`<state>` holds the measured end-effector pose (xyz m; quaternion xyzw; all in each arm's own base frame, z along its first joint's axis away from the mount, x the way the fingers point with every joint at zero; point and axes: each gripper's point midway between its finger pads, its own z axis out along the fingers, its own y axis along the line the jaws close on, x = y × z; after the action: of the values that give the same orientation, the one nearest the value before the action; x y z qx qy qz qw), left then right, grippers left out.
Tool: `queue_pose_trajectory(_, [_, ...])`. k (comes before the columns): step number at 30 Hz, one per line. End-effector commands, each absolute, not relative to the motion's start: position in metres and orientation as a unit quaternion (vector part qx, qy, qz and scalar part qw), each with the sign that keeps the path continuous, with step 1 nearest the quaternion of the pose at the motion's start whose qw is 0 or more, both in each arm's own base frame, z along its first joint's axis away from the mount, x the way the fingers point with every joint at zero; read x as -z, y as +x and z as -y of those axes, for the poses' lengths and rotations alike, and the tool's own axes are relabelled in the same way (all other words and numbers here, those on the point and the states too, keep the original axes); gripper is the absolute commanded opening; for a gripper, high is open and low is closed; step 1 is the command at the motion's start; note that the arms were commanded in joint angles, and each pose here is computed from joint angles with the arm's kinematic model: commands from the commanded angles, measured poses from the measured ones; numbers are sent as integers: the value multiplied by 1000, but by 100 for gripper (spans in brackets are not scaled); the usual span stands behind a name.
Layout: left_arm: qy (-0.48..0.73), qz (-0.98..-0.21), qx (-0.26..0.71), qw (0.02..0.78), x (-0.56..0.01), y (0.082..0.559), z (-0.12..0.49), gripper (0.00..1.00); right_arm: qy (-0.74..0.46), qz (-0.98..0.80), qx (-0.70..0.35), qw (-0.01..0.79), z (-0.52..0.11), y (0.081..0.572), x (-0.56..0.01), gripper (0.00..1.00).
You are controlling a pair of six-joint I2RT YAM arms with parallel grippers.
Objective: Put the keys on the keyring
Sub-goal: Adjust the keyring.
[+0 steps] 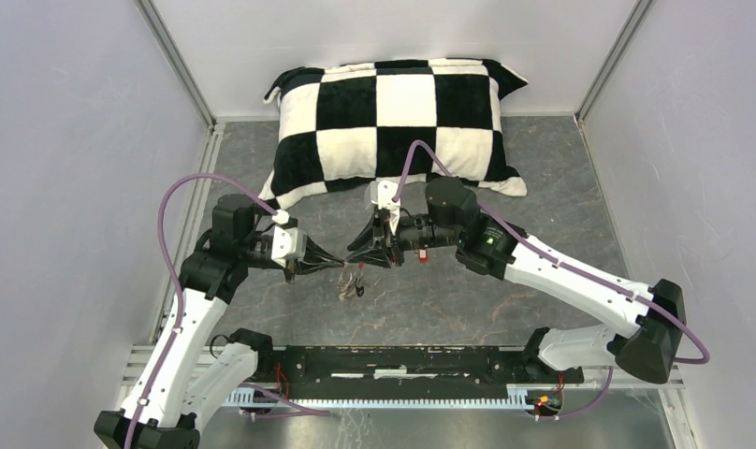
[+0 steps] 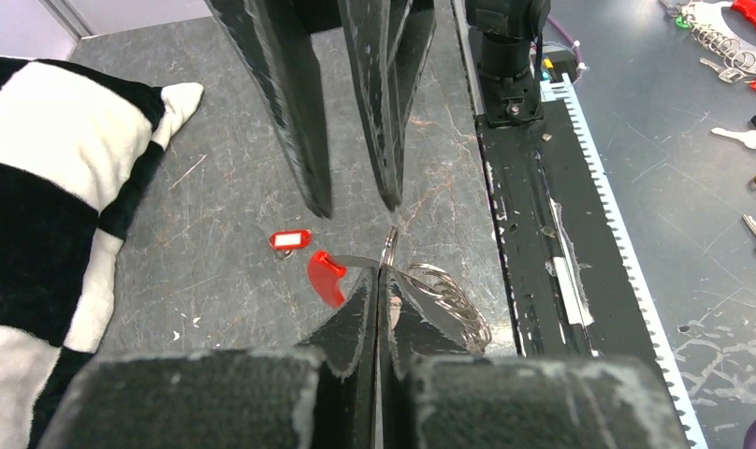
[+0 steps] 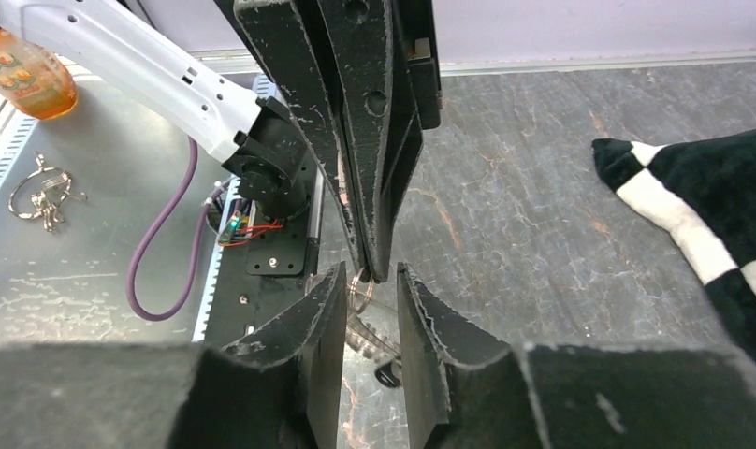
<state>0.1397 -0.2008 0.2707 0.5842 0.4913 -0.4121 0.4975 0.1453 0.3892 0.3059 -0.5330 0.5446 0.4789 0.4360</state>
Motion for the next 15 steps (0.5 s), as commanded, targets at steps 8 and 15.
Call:
queue_pose_trajectory(8, [590,-473,416,506,-278,137,203,2,-510,-556,-445,482,-371,155,-323,94])
queue_pose_trajectory(15, [596,-467,399,517,-278,136,201,2,-477,-594,-399,511,-355,174,-323,98])
